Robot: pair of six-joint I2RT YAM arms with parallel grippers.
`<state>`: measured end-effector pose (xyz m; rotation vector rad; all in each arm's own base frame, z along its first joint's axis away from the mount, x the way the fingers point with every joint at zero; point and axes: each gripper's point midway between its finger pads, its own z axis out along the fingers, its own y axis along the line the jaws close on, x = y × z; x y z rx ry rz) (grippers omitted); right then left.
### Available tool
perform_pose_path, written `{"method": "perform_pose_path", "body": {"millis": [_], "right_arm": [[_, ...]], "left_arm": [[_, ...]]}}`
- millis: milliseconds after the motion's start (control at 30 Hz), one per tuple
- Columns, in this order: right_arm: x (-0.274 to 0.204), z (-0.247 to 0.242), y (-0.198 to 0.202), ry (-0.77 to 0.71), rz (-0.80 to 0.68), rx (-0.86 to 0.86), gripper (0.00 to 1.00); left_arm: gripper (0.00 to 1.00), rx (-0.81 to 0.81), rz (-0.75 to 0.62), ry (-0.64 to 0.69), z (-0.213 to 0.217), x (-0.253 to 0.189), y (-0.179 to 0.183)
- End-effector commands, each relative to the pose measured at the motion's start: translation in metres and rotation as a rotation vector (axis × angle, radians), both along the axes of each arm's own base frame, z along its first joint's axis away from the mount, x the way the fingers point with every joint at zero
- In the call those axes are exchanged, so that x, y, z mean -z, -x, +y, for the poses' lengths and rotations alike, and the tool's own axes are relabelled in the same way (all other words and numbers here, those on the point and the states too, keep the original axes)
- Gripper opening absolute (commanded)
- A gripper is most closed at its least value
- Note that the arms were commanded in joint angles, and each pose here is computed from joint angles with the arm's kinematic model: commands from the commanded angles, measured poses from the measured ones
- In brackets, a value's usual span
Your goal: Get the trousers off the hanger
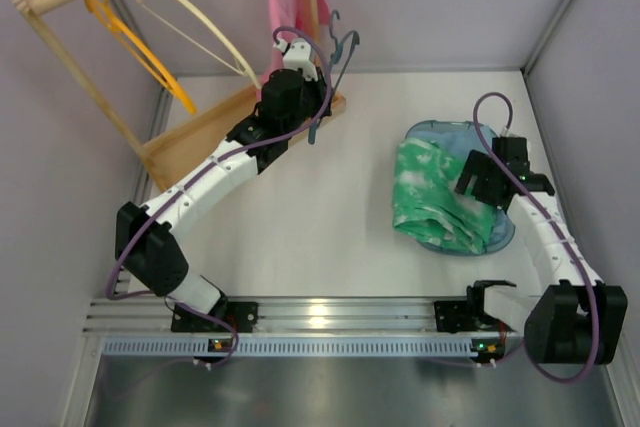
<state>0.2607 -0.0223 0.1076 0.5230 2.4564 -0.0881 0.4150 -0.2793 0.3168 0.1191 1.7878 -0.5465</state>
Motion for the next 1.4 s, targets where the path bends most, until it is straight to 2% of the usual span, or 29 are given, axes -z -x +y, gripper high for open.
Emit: {"method": "perform_pose_path", "body": {"millis": [0, 133, 200, 233, 333, 367, 400, 500, 633, 700, 733, 867, 967, 1067, 1300, 1367], "right_arm": [[0.016, -0.006, 0.004, -0.002, 0.032, 0.022, 0.96], [0.02, -0.006, 0.002, -0.019, 0.029, 0.028, 0.82], [0.023, -0.008, 0.002, -0.024, 0.041, 0.033, 0.7], [0.023, -0.007, 0.002, -0.027, 0.043, 0.031, 0.56], [0.022, -0.009, -0.002, -0.028, 0.037, 0.024, 0.31], [0.019, -0.01, -0.003, -0.02, 0.029, 0.023, 0.11], [0.012, -0.014, -0.005, 0.003, 0.019, 0.022, 0.0], [-0.024, -0.024, -0.017, 0.073, -0.054, 0.002, 0.0], [-0.106, -0.03, -0.047, 0.131, -0.217, -0.038, 0.0], [-0.127, -0.03, -0.053, 0.148, -0.233, -0.066, 0.0], [-0.154, -0.031, -0.06, 0.16, -0.287, -0.068, 0.0], [-0.193, -0.037, -0.069, 0.214, -0.329, -0.083, 0.0], [-0.19, -0.041, -0.068, 0.232, -0.265, -0.084, 0.0], [-0.163, -0.037, -0.06, 0.199, -0.178, -0.09, 0.0], [-0.106, -0.012, -0.037, 0.039, -0.101, -0.098, 0.0], [-0.093, -0.012, -0.034, 0.034, -0.075, -0.09, 0.0]], "left_arm": [[0.0, -0.004, -0.11, 0.075, 0.002, -0.045, 0.0], [0.0, -0.002, -0.107, 0.074, 0.0, -0.043, -0.001], [0.0, -0.002, -0.108, 0.075, 0.0, -0.044, -0.002], [0.0, -0.002, -0.105, 0.073, 0.0, -0.042, -0.002], [0.0, -0.002, -0.108, 0.072, -0.001, -0.043, -0.003], [0.0, -0.002, -0.109, 0.07, -0.001, -0.043, -0.003], [0.0, -0.003, -0.114, 0.069, 0.0, -0.046, -0.003], [0.0, -0.011, -0.12, 0.06, 0.001, -0.046, -0.005], [0.0, -0.012, -0.124, 0.059, 0.001, -0.048, -0.005], [0.0, -0.012, -0.123, 0.057, 0.001, -0.047, -0.005], [0.0, -0.013, -0.124, 0.055, 0.001, -0.047, -0.006], [0.0, -0.023, -0.133, 0.051, 0.005, -0.05, -0.006], [0.0, -0.028, -0.133, 0.051, 0.007, -0.049, -0.006], [0.0, -0.035, -0.135, 0.05, 0.01, -0.049, -0.006], [0.0, -0.032, -0.13, 0.061, 0.012, -0.048, -0.007], [0.0, -0.029, -0.127, 0.066, 0.012, -0.047, -0.007]]}}
